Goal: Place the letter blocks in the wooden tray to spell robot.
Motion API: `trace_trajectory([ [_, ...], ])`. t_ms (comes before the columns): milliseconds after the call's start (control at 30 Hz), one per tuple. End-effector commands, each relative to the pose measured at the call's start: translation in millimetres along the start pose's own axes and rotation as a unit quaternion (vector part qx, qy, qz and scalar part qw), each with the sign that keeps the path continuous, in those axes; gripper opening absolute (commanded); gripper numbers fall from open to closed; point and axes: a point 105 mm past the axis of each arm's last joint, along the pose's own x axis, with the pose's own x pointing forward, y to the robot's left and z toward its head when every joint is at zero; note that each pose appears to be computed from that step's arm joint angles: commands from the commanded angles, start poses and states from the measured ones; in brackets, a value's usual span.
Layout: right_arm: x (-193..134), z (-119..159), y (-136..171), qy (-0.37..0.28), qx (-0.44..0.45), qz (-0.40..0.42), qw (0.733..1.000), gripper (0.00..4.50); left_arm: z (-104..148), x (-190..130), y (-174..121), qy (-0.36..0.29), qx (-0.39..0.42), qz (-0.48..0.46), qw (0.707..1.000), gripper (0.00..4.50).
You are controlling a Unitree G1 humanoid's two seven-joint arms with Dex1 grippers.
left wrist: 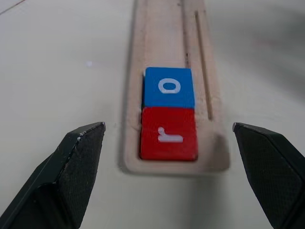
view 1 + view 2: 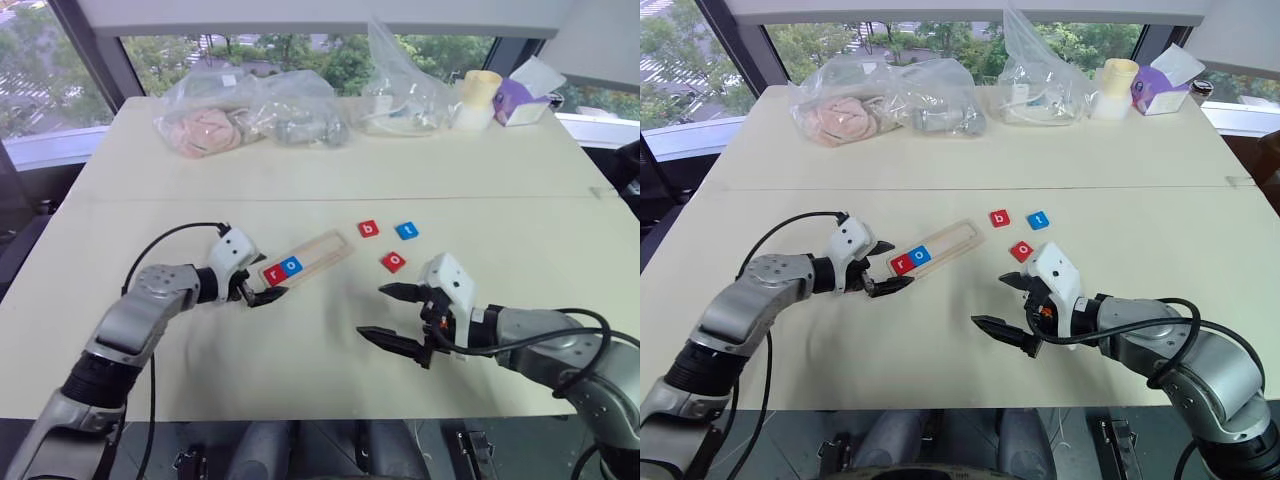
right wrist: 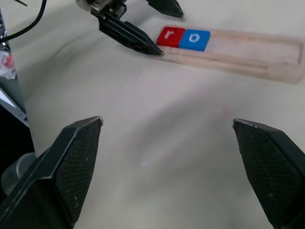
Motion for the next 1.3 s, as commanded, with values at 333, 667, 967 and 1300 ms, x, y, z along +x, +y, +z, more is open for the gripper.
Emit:
trace_trajectory([
  [333,1,14,-2,-0.028,-0.024,-0.013,0.999,4.50,-15,13,-17,0.039,0.008,-0.021,0.999,3.70],
  [667,-1,13,-5,-0.031,-0.018,-0.023,0.999,4.50,0,12,-8,0.012,0.049,-0.041,0.998,3.15],
  [967,-4,5,-17,-0.027,-0.003,-0.043,0.999,4.50,17,7,8,-0.008,0.209,-0.175,0.962,3.15],
  [1300,-5,-8,-9,-0.024,0.016,-0.053,0.998,4.50,16,25,10,-0.007,0.258,-0.242,0.935,3.15],
])
